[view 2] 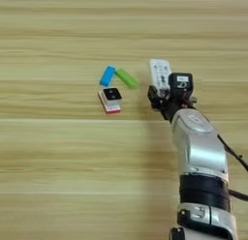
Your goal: Move the objects on the table
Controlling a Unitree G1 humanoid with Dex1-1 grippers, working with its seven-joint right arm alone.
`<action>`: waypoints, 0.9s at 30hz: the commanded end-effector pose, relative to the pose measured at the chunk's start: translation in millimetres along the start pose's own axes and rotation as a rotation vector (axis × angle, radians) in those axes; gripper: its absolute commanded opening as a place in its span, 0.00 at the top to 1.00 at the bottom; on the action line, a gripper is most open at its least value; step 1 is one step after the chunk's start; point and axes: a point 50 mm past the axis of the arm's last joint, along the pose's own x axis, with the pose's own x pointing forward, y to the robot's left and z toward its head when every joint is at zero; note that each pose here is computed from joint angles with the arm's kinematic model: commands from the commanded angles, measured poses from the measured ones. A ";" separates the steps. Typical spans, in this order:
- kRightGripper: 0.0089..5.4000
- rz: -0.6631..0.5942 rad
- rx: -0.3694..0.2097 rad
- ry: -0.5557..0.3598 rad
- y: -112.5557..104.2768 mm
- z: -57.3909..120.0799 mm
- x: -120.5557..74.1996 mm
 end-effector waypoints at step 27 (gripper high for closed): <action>0.46 0.344 -0.039 -0.213 78.0 51.5 -29.8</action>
